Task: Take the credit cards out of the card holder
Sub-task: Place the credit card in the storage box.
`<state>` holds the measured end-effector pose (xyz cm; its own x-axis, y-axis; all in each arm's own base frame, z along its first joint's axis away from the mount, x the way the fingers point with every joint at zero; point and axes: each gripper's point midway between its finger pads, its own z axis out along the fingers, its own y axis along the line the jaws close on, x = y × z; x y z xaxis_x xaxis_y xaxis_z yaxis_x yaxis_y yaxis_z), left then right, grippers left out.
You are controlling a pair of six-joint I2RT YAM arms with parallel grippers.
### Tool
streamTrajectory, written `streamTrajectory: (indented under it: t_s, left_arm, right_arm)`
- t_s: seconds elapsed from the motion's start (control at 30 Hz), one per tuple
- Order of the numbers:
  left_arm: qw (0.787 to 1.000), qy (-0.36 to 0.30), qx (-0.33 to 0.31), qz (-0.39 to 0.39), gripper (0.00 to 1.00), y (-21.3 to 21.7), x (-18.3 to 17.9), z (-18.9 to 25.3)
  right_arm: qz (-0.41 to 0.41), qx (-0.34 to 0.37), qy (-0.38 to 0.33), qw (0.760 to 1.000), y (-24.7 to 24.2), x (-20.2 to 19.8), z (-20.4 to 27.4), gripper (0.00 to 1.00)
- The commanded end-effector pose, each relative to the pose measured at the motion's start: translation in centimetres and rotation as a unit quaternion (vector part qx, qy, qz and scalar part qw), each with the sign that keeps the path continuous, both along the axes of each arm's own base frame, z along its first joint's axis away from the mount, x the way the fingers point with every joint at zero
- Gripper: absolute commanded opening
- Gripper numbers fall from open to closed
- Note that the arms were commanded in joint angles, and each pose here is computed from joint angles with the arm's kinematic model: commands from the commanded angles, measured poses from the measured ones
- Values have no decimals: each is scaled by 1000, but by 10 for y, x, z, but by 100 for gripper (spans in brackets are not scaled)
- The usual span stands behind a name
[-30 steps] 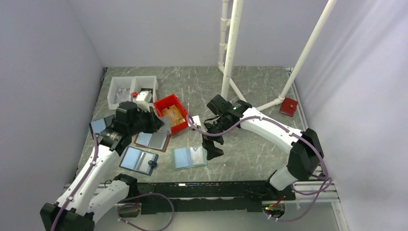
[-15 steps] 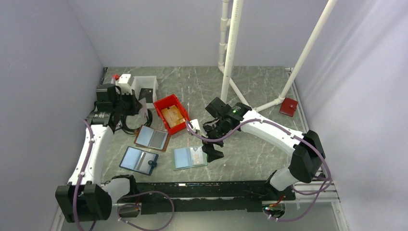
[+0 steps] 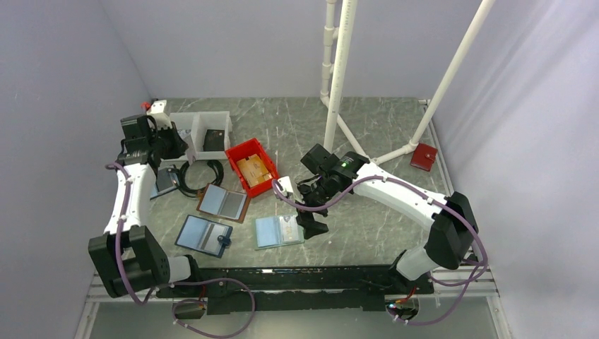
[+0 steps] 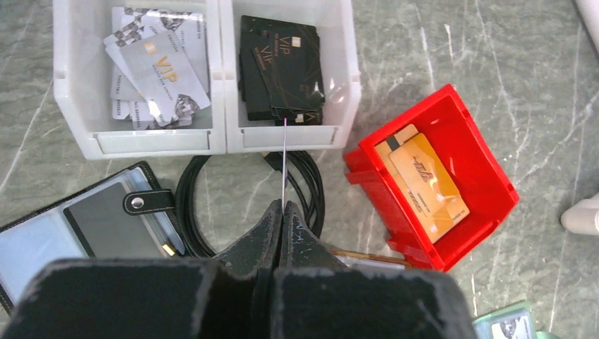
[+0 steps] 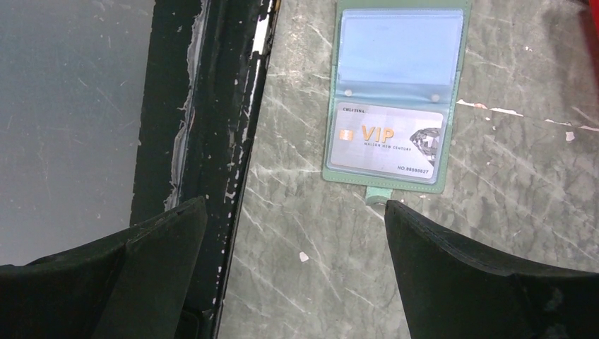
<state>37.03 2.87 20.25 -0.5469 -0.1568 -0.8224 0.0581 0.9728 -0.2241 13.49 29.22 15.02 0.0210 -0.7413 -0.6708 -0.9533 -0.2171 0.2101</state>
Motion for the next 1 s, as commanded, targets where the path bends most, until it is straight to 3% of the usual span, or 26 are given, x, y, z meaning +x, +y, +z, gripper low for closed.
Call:
streamTrajectory:
  t_s: [0.0,0.53,0.97]
  left_arm:
    - [999,-43,24,14,0,22,23,22]
    - [996,-2,67,57,0,79,70,-6]
    - [998,28,45,20,0,84,101,-37]
  right_arm:
    - [8,20,-28,999,4,3,8,100]
    - [10,11,-28,999,4,2,2,100]
    - [15,-1,-29,999,6,1,-6,100]
